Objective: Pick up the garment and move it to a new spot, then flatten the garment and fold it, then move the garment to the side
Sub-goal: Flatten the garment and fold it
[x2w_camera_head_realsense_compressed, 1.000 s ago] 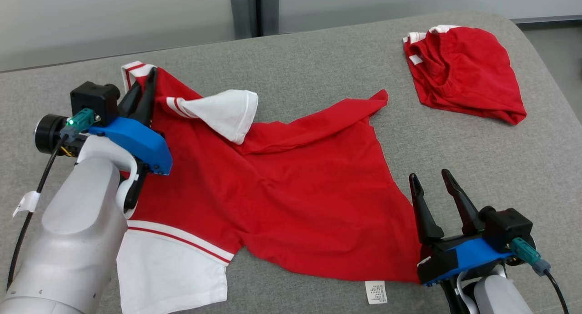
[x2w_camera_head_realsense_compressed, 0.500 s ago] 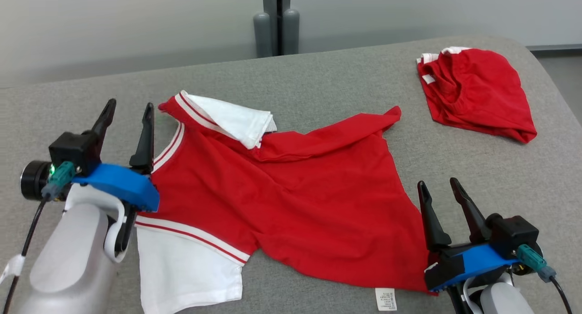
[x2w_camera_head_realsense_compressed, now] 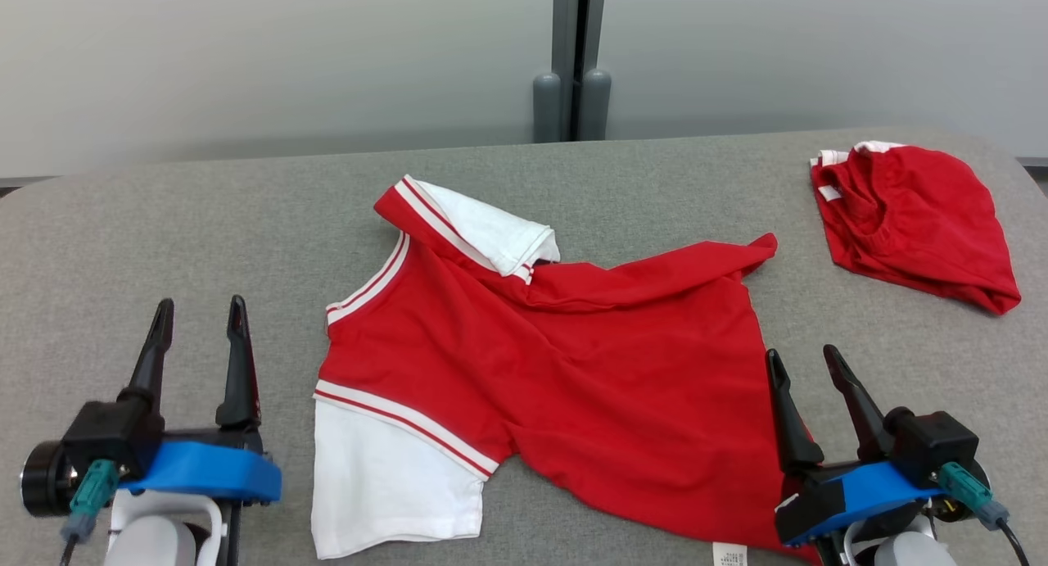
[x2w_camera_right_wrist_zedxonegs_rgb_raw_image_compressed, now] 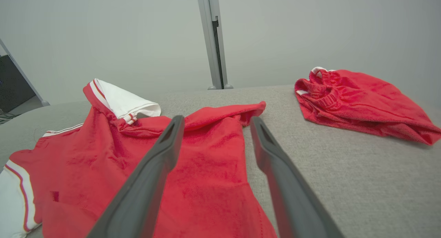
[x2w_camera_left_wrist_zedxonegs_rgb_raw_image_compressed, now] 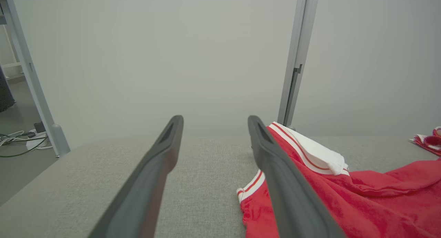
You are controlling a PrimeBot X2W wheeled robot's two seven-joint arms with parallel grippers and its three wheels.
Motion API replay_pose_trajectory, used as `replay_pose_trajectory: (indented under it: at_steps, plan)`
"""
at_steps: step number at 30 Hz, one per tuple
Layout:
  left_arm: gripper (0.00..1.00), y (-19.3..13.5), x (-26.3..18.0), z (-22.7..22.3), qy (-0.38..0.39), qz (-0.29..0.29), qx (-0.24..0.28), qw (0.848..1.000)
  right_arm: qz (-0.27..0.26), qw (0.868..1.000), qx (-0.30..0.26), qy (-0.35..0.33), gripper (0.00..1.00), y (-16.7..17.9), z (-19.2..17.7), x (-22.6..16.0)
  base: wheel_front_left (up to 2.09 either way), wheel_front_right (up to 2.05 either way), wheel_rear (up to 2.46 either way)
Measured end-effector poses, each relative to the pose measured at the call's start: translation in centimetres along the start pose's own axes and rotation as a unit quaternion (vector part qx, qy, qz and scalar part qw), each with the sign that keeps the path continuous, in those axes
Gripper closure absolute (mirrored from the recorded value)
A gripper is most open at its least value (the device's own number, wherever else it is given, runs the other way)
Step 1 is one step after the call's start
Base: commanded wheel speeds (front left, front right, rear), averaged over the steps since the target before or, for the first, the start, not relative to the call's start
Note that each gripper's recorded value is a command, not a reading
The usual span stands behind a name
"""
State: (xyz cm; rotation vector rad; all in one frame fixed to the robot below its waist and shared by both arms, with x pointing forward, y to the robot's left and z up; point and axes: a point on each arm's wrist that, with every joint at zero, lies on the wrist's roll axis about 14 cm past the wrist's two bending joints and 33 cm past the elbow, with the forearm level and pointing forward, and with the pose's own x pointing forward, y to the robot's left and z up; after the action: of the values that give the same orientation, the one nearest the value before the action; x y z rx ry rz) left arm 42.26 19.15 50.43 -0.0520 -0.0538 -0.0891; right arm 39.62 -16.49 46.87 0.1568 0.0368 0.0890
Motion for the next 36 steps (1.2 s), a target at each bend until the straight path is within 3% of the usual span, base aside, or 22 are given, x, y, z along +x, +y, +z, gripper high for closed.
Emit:
replay_pose_trajectory:
  at_steps: [17,36]
  plan:
    - [0.00,1.8,-8.0,-2.1,0.033,0.047,0.022,0.998,0.014,1.000,-0.004,-0.001,0.00,1.2,0.0,-2.5,0.00,0.00,0.00]
    - [0.00,1.9,-8.7,-3.0,0.048,0.052,0.028,0.997,0.022,1.000,-0.007,0.020,0.00,1.6,-1.4,-3.2,0.00,0.00,0.00]
